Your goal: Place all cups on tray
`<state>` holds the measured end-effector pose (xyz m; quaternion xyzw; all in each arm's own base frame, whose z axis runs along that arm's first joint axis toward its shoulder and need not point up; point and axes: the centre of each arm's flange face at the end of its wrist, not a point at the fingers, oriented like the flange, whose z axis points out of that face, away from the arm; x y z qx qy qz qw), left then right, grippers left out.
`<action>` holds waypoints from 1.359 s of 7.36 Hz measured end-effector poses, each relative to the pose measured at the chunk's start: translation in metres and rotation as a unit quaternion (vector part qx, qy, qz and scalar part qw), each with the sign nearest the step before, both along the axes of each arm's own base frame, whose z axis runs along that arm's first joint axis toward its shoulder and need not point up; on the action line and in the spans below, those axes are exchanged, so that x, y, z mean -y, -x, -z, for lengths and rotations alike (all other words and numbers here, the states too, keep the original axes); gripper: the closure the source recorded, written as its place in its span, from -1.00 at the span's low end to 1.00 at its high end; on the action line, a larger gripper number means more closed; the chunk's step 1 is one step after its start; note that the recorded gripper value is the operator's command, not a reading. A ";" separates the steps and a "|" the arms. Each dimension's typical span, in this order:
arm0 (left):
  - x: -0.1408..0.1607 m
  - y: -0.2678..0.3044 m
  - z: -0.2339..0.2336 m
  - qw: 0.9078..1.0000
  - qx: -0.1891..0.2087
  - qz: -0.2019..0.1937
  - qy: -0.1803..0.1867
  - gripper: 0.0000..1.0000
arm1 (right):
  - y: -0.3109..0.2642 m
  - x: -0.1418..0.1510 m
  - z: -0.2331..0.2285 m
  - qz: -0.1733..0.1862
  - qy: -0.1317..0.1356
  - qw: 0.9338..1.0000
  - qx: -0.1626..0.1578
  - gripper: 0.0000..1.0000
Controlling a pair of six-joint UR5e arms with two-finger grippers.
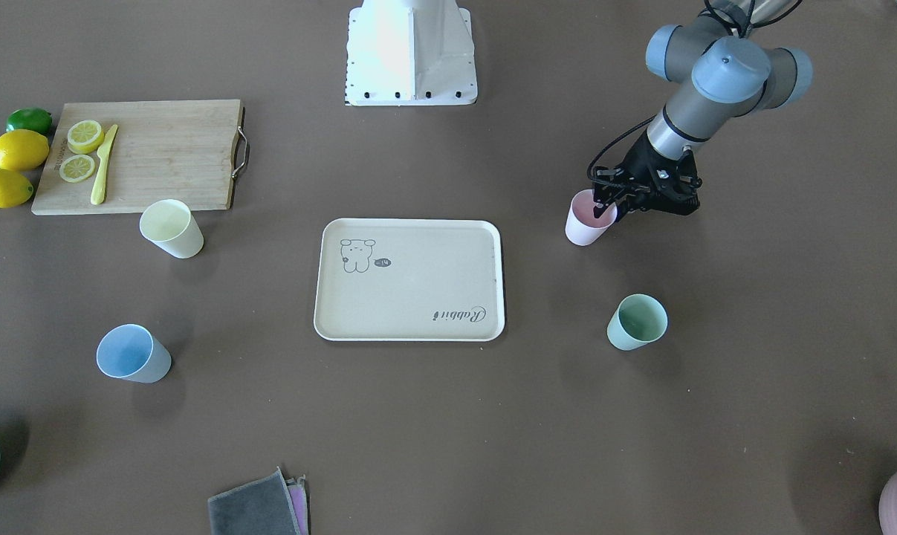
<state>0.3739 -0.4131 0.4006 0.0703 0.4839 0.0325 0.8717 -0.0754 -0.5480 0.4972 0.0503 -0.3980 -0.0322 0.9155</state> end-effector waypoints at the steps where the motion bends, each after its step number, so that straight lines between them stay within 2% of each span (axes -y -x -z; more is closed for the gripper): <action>1: 0.000 0.003 0.008 1.000 -0.006 -0.001 -0.001 1.00 | 0.000 0.000 0.000 0.000 0.000 1.000 0.000 -0.97; 3: 0.020 0.002 0.055 1.000 -0.017 0.008 0.020 1.00 | 0.011 -0.001 0.006 0.009 -0.005 1.000 0.001 -0.99; 5: 0.049 -0.025 0.155 0.998 -0.003 0.023 0.052 1.00 | 0.051 0.000 0.031 0.011 -0.006 1.000 -0.005 -1.00; 6: 0.058 -0.035 0.190 0.997 0.000 0.033 0.064 1.00 | 0.078 -0.005 0.045 0.010 -0.004 1.000 -0.011 -1.00; 8: 0.077 -0.063 0.213 0.996 0.016 0.050 0.070 1.00 | 0.120 -0.024 0.072 0.005 0.009 1.000 -0.006 -1.00; 10: 0.088 -0.094 0.202 0.996 0.031 0.055 0.066 1.00 | 0.148 -0.044 0.088 0.004 0.022 1.000 -0.001 -1.00</action>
